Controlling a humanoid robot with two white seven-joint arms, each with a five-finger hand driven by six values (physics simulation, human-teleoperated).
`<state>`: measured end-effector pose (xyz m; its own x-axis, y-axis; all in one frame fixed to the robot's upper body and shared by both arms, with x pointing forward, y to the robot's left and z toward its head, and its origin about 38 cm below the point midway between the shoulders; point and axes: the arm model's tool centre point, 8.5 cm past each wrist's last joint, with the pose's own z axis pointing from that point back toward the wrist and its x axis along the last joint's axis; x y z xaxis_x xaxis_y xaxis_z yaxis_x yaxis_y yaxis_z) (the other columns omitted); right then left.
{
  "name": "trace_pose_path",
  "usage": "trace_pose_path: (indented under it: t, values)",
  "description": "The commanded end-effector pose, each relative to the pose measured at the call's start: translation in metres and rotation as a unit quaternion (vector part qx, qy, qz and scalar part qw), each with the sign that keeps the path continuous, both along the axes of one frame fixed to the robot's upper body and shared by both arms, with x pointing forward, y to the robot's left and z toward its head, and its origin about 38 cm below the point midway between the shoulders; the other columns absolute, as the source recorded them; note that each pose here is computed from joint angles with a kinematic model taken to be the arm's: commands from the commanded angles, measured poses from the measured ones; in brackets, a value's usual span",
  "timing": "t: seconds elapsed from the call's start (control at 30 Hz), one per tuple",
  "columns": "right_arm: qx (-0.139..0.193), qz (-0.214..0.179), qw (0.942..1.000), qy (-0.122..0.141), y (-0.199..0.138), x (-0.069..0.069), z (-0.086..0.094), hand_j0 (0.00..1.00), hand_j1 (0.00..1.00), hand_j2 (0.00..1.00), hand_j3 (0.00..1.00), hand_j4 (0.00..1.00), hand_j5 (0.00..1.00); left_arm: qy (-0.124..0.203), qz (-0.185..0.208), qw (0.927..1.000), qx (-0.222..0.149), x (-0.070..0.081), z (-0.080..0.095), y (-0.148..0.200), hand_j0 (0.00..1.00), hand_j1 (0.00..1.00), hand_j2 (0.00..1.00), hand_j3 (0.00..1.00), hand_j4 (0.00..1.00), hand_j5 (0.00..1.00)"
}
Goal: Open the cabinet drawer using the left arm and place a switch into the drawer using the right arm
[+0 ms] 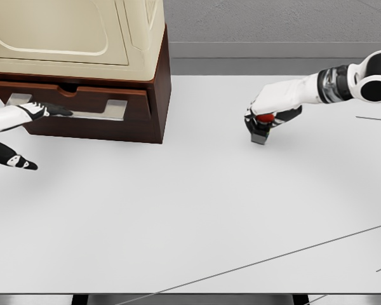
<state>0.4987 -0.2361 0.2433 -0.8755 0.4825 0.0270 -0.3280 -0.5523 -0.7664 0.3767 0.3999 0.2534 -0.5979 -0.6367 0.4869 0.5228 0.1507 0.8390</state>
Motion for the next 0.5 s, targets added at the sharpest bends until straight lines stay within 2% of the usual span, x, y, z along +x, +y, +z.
trace_pose_path:
  t: [0.0, 0.1, 0.23, 0.37, 0.47]
  values:
    - [0.007, 0.008, 0.9999, -0.002, 0.006, -0.003, 0.004, 0.51, 0.51, 0.51, 0.51, 0.51, 0.51, -0.003, 0.004, 0.9999, -0.009, 0.000, 0.005, 0.001, 1.00, 1.00, 1.00, 1.00, 1.00, 1.00]
    - [0.013, 0.022, 0.9996, -0.009, 0.014, -0.005, 0.013, 0.51, 0.51, 0.51, 0.51, 0.51, 0.51, -0.009, 0.006, 0.9998, -0.019, 0.004, 0.009, 0.000, 1.00, 1.00, 1.00, 1.00, 1.00, 1.00]
    - [0.021, 0.027, 0.9993, -0.016, 0.018, -0.005, 0.021, 0.51, 0.51, 0.51, 0.51, 0.51, 0.51, -0.002, 0.009, 0.9993, -0.036, 0.016, -0.008, -0.008, 1.00, 1.00, 1.00, 1.00, 1.00, 1.00]
    - [0.036, 0.040, 0.9982, -0.027, 0.027, -0.009, 0.033, 0.51, 0.51, 0.51, 0.51, 0.51, 0.51, 0.004, 0.008, 0.9991, -0.041, 0.020, -0.017, -0.013, 1.00, 1.00, 1.00, 1.00, 1.00, 1.00]
    - [0.041, 0.046, 0.9977, -0.029, 0.030, -0.011, 0.036, 0.51, 0.51, 0.51, 0.51, 0.51, 0.51, 0.006, 0.007, 0.9992, -0.039, 0.020, -0.018, -0.013, 1.00, 1.00, 1.00, 1.00, 1.00, 1.00]
